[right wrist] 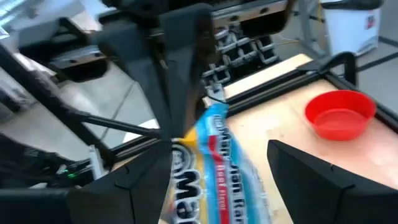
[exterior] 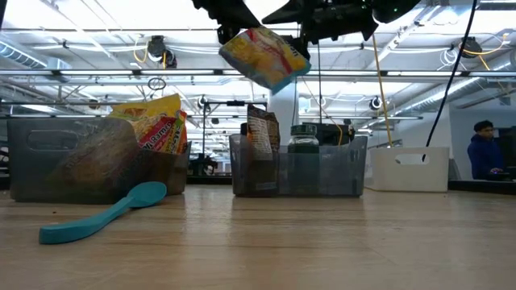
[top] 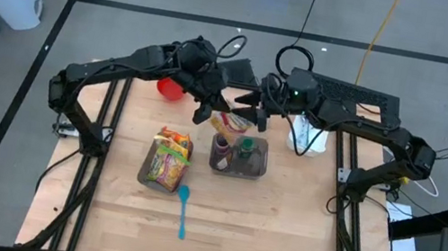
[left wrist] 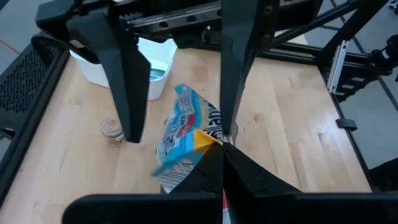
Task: Pick & Place Food Item
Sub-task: Put the blue noodle pack into the left black bin
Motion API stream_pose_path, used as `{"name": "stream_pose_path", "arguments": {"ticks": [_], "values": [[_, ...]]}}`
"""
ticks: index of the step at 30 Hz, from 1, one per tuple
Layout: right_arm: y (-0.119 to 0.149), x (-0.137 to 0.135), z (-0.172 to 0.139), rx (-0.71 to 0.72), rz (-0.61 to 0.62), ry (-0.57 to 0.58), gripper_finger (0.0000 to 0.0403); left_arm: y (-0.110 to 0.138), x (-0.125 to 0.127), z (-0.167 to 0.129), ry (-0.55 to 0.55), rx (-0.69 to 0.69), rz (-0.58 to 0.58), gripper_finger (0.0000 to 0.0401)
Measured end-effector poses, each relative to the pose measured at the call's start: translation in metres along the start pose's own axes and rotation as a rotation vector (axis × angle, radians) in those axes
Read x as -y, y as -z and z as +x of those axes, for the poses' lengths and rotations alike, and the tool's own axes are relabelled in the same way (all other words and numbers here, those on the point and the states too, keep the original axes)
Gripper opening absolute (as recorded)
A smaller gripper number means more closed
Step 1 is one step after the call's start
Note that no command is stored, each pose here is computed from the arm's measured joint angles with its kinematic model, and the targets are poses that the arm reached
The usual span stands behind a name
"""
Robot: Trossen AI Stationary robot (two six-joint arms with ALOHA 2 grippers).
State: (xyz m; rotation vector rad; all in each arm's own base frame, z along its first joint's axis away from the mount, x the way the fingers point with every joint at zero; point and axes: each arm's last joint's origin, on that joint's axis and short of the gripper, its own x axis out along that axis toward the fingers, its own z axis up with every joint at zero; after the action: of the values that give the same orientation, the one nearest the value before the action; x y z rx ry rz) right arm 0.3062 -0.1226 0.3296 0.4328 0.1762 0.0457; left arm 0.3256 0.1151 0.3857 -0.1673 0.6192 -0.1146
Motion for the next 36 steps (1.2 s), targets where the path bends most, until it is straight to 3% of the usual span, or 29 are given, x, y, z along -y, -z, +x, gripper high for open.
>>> {"name": "stream_pose_path", "arguments": {"ticks": [10, 29, 36], "values": [[-0.0003, 0.0001, -0.0005, -0.004, 0.003, -0.016, 0.0207, 0.0001, -0.0004, 0.0000, -0.015, -0.003, 0.014, 0.0000], [-0.0001, -0.0002, -0.0005, -0.008, -0.025, -0.028, 0.0013, 0.0001, -0.0005, 0.0001, -0.015, -0.002, 0.021, 0.0000], [-0.0003, -0.0001, -0.0005, -0.006, -0.037, -0.023, 0.0001, 0.0001, -0.0005, 0.0001, -0.016, -0.002, 0.014, 0.0000]]}}
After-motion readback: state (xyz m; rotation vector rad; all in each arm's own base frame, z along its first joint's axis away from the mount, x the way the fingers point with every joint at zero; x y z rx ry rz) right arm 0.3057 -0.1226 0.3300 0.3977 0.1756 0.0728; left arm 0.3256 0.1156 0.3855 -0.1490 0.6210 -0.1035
